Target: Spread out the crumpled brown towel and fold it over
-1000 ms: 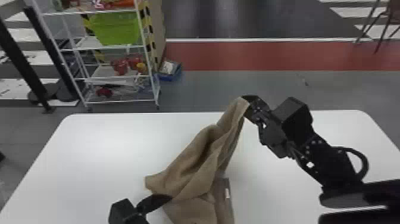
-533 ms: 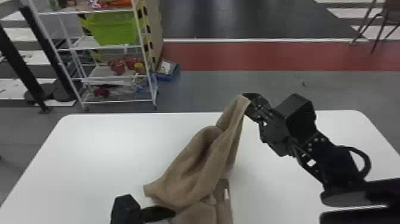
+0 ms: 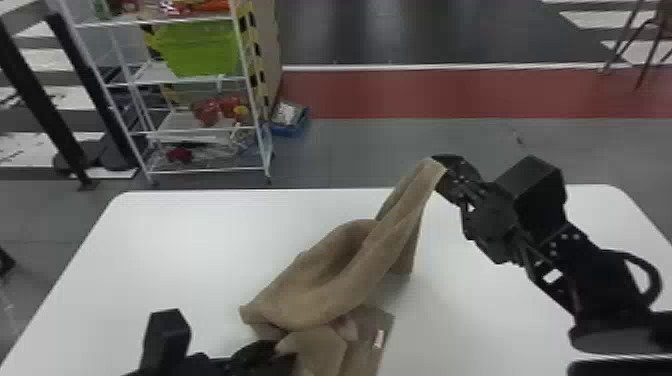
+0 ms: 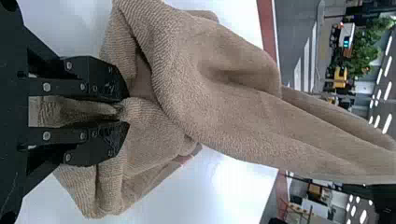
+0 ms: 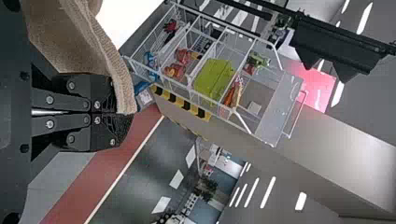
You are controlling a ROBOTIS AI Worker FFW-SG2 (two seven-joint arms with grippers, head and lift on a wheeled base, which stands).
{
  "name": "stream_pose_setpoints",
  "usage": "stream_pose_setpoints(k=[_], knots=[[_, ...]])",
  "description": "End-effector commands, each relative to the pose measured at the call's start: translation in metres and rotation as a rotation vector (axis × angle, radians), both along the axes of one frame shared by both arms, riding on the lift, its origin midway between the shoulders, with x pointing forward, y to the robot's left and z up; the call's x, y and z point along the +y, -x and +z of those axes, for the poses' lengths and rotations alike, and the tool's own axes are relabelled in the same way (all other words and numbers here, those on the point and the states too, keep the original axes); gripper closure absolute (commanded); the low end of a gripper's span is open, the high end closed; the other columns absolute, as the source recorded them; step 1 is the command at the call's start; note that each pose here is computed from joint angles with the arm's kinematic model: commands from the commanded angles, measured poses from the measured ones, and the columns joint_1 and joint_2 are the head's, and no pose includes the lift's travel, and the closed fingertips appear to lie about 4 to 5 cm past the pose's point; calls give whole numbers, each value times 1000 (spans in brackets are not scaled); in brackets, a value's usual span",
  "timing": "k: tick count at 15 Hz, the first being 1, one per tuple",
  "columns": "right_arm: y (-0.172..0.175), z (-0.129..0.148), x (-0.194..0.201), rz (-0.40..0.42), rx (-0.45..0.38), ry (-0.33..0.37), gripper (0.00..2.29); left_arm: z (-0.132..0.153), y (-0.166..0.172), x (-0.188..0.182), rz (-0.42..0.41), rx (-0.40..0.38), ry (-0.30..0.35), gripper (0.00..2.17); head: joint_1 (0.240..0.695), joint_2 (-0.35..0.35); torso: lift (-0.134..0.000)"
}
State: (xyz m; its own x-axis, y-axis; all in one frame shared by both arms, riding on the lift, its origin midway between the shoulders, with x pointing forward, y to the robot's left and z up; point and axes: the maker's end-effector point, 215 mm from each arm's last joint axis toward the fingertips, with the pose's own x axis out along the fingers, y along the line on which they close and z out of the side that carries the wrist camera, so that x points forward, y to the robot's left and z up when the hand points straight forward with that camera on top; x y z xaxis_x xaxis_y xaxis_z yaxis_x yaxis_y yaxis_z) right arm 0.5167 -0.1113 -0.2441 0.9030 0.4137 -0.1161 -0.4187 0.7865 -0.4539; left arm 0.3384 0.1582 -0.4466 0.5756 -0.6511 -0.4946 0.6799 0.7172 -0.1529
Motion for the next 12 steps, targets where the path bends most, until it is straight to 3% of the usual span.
stream_pose_setpoints(k=[1,4,6,7,8,9,12], knots=[[-2,1,-20,-28,-7,-3,2159,39,-17,52,65,7,33,2142,695,61,-122],[5,-8,-22,-23,5,-8,2155,67,-55,93,159,-23,16,2142,695,93,-122],[12,-14,-15,-1,7,-4,2155,64,-83,107,192,-33,-62,2142,695,135,-122],[13,-19,-13,3,15,-2,2155,48,-91,112,224,-8,-116,1970,695,146,-122],[14,-21,-11,9,17,-3,2155,38,-94,117,263,-5,-174,1085,695,156,-122],[15,-24,-10,10,22,-3,2155,27,-91,117,283,1,-218,26,695,166,-122],[15,-27,-6,17,29,-5,2152,22,-76,92,251,3,-220,26,695,184,-122]])
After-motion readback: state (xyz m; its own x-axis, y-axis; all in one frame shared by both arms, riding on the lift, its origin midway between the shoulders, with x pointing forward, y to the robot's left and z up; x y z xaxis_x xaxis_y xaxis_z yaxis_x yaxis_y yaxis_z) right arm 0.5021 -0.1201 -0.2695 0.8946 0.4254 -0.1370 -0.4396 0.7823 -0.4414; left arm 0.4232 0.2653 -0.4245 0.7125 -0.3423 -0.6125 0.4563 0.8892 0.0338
